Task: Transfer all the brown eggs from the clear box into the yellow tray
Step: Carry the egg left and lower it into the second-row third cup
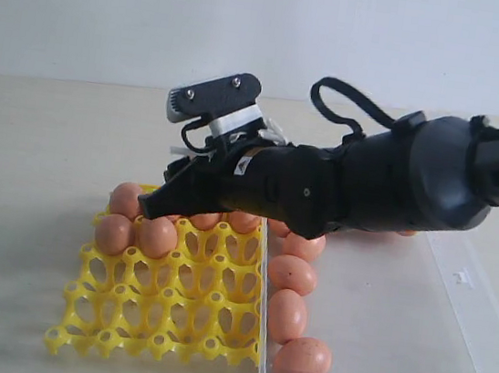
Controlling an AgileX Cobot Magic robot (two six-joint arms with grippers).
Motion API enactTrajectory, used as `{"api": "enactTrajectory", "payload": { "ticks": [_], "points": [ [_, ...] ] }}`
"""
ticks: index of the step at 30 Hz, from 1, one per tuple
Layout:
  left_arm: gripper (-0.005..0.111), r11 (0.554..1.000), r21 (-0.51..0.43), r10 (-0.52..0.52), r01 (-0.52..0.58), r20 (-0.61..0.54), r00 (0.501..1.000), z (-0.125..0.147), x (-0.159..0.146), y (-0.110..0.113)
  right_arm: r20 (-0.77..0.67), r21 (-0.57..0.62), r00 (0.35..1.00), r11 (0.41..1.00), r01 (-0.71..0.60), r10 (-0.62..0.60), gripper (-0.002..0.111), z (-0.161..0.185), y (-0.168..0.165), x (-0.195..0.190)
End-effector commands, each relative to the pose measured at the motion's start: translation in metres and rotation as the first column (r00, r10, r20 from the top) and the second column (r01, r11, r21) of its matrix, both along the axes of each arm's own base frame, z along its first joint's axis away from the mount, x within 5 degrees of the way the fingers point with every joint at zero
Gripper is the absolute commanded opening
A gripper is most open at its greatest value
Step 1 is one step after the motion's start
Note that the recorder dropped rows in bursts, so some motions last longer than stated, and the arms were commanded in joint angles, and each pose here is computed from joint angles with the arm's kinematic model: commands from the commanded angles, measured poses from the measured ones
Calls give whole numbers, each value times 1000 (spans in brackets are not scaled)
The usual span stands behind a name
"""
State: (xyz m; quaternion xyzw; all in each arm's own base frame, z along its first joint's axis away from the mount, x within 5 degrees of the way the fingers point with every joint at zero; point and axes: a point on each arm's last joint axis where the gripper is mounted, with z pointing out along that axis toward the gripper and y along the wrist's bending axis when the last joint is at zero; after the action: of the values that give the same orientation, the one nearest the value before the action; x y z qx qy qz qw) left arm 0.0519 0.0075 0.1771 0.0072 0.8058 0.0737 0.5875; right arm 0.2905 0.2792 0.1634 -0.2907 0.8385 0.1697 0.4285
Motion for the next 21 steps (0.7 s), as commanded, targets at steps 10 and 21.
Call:
{"api": "enactTrajectory", "payload": {
  "ticks": [10,21],
  "points": [
    [0,1000,-4,-5,5,13,1000,2,0,0,-56,33,997,998,56,-54,0,-17,2,2],
    [0,1000,-4,-5,5,13,1000,2,0,0,-105,30,991,996,89,-85,0,-35,2,3]
  ]
}}
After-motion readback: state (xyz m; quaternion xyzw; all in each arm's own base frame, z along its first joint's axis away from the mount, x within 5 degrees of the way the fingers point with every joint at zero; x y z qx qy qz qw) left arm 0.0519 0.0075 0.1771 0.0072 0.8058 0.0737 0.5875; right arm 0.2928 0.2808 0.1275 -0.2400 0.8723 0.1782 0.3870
